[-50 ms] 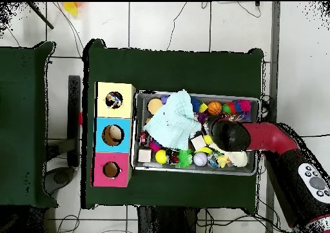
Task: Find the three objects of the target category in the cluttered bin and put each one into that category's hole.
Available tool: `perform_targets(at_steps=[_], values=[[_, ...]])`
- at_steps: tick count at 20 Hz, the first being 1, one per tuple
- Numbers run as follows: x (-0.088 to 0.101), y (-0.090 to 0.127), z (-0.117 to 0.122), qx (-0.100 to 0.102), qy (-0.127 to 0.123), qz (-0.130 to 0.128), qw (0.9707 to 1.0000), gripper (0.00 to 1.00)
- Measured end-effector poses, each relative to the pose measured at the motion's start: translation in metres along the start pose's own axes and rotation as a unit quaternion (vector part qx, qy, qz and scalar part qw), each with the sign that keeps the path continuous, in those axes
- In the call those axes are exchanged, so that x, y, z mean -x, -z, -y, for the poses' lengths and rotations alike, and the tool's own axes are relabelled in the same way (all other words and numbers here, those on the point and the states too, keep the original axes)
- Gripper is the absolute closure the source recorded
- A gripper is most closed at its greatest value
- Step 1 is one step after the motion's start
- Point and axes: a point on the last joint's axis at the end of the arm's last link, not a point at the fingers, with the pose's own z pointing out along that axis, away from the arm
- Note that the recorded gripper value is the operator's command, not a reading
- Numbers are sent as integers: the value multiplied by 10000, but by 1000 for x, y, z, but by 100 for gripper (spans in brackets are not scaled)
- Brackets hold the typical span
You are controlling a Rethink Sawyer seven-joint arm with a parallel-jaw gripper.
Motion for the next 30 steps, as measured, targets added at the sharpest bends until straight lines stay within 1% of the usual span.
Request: perform_targets(at_steps=[5,9,10,12,14,16,18,21,23,25,27,28,30], values=[[0,19,-13,29,-92,-107,9999,100],[6,48,-29,103,-259,-151,9995,100],[7,52,-30,109,-282,-155,9994,100],[11,65,-36,112,-350,-174,9992,100],[18,77,-42,72,-409,-195,9989,100],[23,85,-46,29,-465,-221,9987,100],[26,87,-49,11,-502,-234,9985,100],[33,92,-59,-33,-633,-309,9975,100],[37,92,-71,-36,-813,-388,9959,100],[39,90,-87,-20,-1085,-497,9929,100],[39,90,-94,-10,-1223,-550,9910,100],[38,89,-109,3,-1485,-647,9868,100],[38,89,-117,12,-1638,-698,9840,100]])
